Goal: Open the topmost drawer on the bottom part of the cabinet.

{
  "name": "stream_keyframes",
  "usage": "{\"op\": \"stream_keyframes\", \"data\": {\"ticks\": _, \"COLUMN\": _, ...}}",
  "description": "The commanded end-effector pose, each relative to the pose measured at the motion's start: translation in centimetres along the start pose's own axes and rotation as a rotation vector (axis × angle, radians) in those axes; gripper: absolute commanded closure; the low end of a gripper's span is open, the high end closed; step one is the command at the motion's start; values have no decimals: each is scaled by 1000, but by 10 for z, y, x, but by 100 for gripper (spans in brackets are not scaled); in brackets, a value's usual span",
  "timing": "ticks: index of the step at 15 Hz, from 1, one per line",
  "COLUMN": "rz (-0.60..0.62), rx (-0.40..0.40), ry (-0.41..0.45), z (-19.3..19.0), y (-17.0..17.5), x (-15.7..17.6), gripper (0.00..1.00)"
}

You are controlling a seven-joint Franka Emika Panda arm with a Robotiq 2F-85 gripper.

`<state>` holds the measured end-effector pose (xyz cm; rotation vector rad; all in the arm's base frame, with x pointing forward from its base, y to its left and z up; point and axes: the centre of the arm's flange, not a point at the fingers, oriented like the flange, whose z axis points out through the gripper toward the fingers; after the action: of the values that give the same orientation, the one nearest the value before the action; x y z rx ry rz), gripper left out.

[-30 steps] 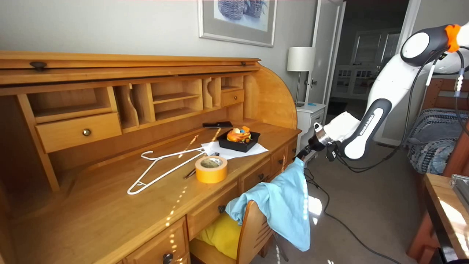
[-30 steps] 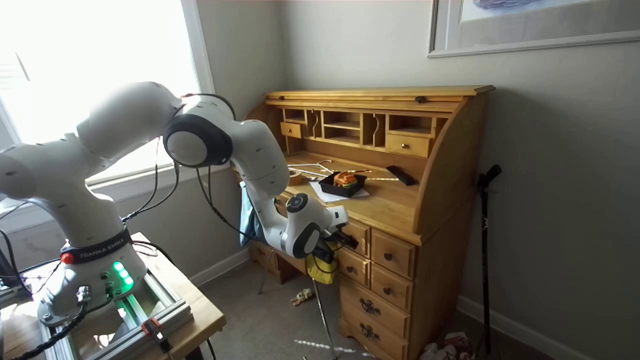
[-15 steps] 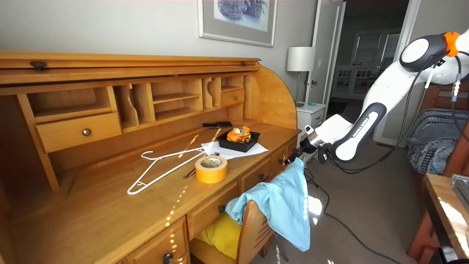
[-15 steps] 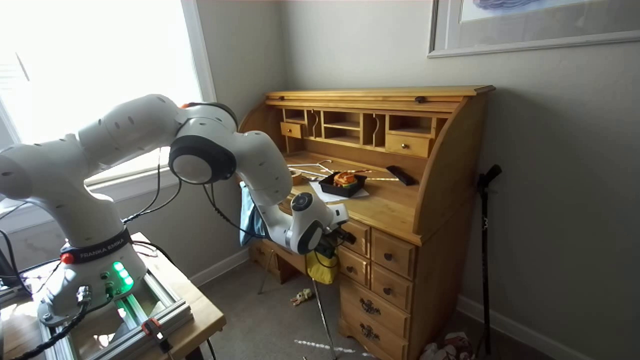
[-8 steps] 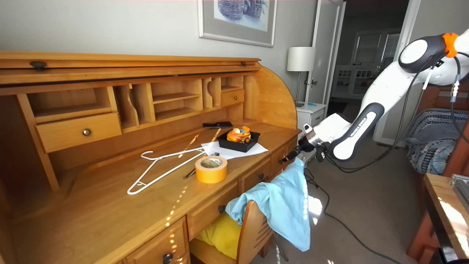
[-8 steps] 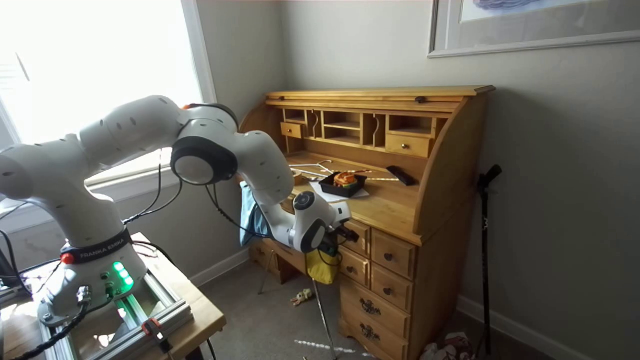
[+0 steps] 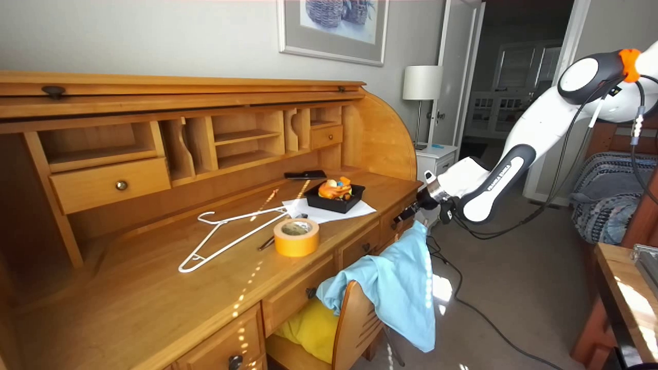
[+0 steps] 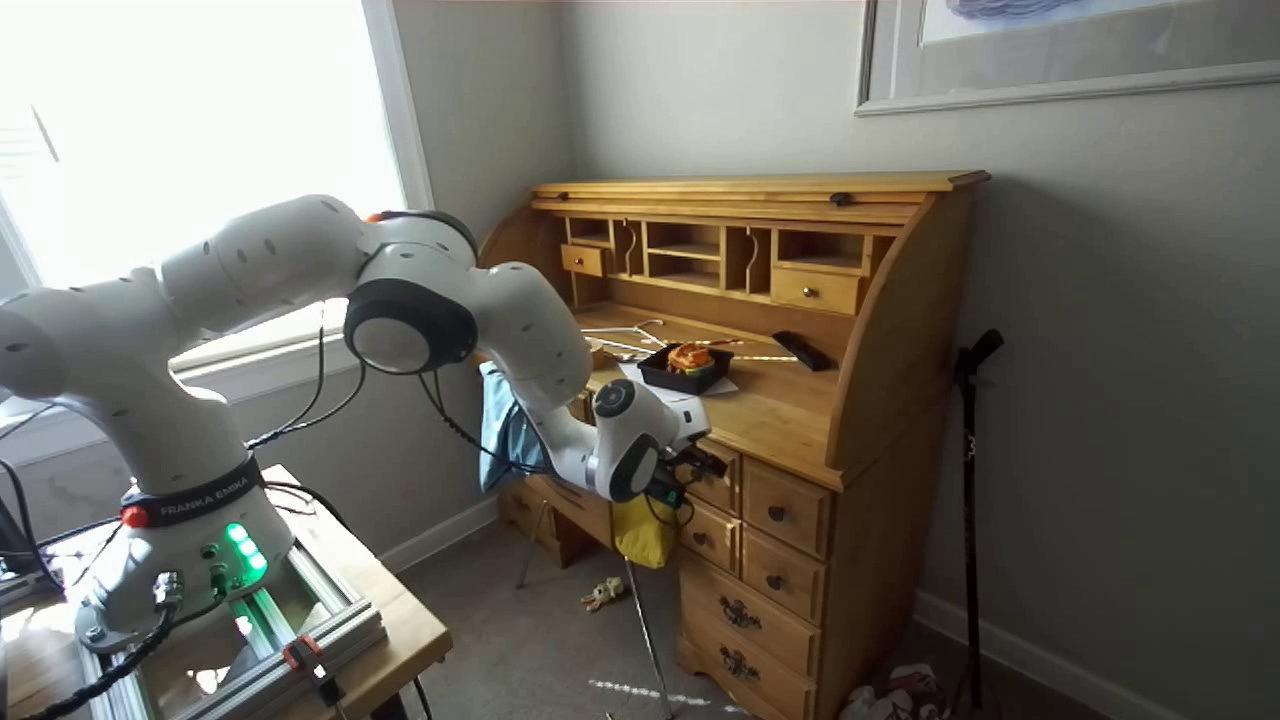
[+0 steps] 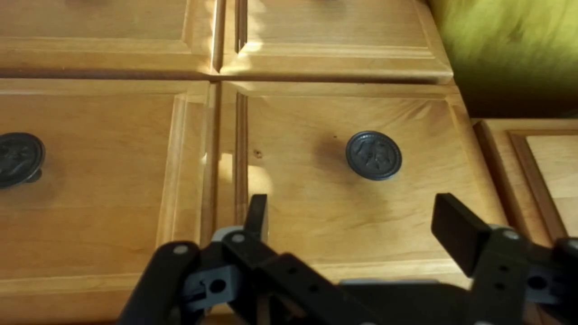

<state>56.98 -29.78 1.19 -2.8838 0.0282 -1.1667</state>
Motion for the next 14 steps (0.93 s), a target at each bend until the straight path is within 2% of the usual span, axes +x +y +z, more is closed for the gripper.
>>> {"op": "stream_keyframes", "data": {"ticks": 1, "rz": 29, "rx": -2, "ry": 33, "z": 7, "y": 11, "x": 12, "gripper": 5}}
{"op": "stream_keyframes", "data": {"ticks": 4, "rz": 40, "rx": 5, "ry": 43, "z": 2, "y": 14, "x": 15, "gripper": 1}}
{"op": "stream_keyframes", "data": {"ticks": 14, "rz": 55, "rx": 49, "ry": -5, "z": 1, "y": 1, "x": -2, "gripper": 0}}
